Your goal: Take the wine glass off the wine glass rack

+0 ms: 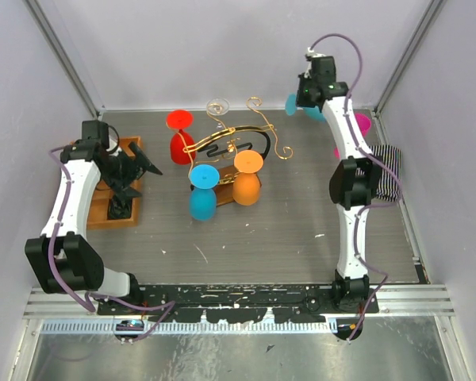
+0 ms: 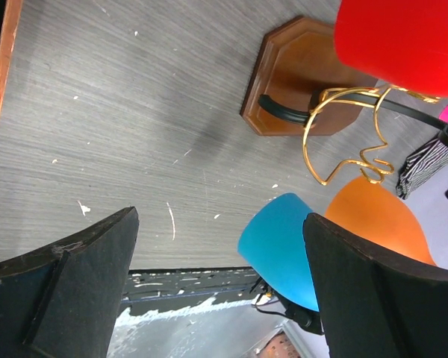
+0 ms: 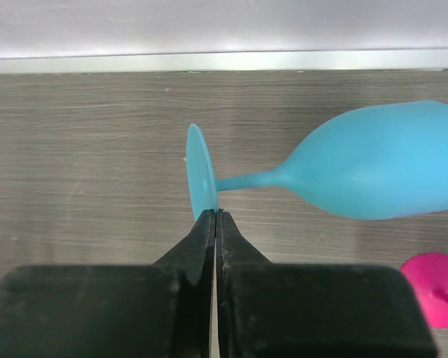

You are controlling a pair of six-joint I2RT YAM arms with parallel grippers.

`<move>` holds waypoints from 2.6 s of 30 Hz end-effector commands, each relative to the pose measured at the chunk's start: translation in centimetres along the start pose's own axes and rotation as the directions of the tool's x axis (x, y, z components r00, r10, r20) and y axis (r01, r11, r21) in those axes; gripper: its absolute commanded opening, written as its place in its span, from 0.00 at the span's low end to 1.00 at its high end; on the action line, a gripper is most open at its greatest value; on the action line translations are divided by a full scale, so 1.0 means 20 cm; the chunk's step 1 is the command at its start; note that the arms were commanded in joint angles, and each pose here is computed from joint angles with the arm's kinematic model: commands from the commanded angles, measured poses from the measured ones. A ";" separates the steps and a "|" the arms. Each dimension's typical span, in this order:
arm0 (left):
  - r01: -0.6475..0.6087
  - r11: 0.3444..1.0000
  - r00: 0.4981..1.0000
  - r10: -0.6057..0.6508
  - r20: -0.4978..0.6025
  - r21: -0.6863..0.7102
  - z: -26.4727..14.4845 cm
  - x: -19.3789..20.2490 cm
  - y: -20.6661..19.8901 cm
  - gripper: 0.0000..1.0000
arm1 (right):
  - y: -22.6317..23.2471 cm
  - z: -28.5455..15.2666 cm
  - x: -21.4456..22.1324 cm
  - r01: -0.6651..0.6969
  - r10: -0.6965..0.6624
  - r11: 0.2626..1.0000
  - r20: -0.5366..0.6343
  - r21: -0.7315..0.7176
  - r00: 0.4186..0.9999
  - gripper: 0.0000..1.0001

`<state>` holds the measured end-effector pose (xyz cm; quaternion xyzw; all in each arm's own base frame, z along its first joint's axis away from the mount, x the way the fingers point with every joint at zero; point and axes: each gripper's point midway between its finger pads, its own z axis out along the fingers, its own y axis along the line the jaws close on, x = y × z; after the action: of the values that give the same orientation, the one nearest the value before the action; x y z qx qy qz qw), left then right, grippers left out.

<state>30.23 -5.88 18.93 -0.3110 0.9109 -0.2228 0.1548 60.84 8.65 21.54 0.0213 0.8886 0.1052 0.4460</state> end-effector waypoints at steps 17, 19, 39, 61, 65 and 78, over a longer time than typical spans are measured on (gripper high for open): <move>-0.007 1.000 0.997 0.009 -0.080 0.018 0.11 0.04 0.03 0.98 | -0.43 0.09 -0.10 0.454 -0.539 0.594 -0.090 0.664 0.837 0.01; -0.012 1.000 0.996 0.013 -0.088 0.014 0.12 0.05 0.04 0.98 | -0.46 0.12 -0.06 0.484 -0.560 0.551 -0.129 0.680 0.819 0.01; -0.015 1.000 0.992 0.015 -0.124 0.003 0.16 0.02 0.03 0.98 | -0.62 0.36 0.26 0.618 -0.617 0.356 -0.320 0.701 0.719 0.01; -0.012 1.000 0.990 0.008 -0.144 -0.027 0.17 0.00 0.04 0.98 | -0.54 0.54 0.64 0.807 -0.679 0.293 -0.483 0.513 0.554 0.30; -0.011 1.000 0.989 0.008 -0.145 -0.025 0.17 0.00 0.04 0.98 | -0.50 0.56 0.68 0.823 -0.683 0.313 -0.490 0.475 0.542 0.46; -0.026 0.998 0.993 0.019 -0.116 -0.060 0.16 -0.01 0.08 0.98 | -0.28 0.47 0.96 0.754 -0.615 0.633 -0.478 0.174 0.627 0.70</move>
<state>31.00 -6.38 15.23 -0.2981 0.9233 -0.2272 0.0834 61.54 2.66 5.02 -0.2243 0.8300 -0.3945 0.3243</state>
